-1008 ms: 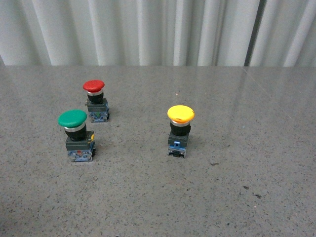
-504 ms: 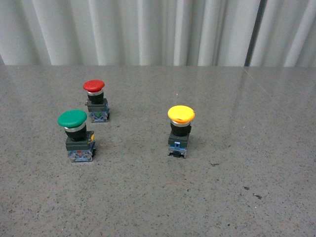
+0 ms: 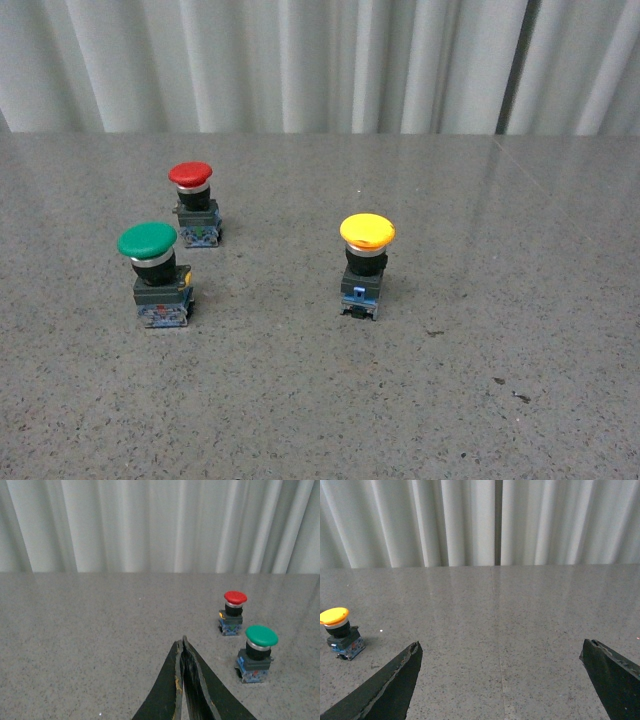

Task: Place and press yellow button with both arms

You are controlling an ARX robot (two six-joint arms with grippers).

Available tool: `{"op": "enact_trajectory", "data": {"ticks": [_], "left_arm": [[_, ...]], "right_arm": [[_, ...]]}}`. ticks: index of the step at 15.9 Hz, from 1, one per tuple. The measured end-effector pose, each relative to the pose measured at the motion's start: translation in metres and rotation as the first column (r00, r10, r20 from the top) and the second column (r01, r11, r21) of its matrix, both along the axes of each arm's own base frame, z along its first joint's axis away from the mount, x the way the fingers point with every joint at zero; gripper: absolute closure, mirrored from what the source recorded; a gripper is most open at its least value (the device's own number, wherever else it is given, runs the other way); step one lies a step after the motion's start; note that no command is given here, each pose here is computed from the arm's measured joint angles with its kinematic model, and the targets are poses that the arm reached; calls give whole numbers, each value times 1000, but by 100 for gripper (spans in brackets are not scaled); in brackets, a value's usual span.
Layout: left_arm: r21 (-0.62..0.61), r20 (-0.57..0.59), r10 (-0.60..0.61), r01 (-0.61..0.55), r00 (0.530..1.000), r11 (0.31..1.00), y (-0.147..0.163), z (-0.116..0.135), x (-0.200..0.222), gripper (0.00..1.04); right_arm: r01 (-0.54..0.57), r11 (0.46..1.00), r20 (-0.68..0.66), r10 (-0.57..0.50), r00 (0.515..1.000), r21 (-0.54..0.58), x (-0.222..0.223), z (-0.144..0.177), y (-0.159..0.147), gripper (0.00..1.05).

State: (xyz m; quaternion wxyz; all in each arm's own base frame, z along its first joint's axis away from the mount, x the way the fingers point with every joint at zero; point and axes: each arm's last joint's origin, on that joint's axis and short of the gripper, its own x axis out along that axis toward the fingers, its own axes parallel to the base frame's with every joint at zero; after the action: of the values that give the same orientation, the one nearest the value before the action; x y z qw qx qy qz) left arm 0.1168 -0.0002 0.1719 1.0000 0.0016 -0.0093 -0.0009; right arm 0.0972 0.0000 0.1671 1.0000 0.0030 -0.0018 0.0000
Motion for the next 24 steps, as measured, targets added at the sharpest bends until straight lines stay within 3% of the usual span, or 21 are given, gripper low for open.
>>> {"op": "enact_trajectory", "data": {"ticks": [8, 10, 11, 17, 24], "left_arm": [[0, -5, 0, 0, 1000, 1000, 0, -1, -9, 103], [0, -61, -2, 2, 998, 1000, 0, -8, -17, 103], [0, 2, -3, 3, 1000, 1000, 0, -2, -19, 103], [0, -19, 0, 0, 1000, 1000, 0, -5, -19, 103], [-1, -19, 0, 0, 1000, 1000, 0, -5, -19, 29]], "right_arm": [[0, 1000, 0, 0, 1000, 0, 0, 0, 0, 6], [0, 1000, 0, 0, 1000, 0, 0, 0, 0, 6], [0, 1000, 0, 0, 1000, 0, 0, 0, 0, 6], [0, 1000, 0, 0, 1000, 0, 0, 0, 0, 6], [0, 1000, 0, 0, 1000, 0, 0, 0, 0, 6]]}}
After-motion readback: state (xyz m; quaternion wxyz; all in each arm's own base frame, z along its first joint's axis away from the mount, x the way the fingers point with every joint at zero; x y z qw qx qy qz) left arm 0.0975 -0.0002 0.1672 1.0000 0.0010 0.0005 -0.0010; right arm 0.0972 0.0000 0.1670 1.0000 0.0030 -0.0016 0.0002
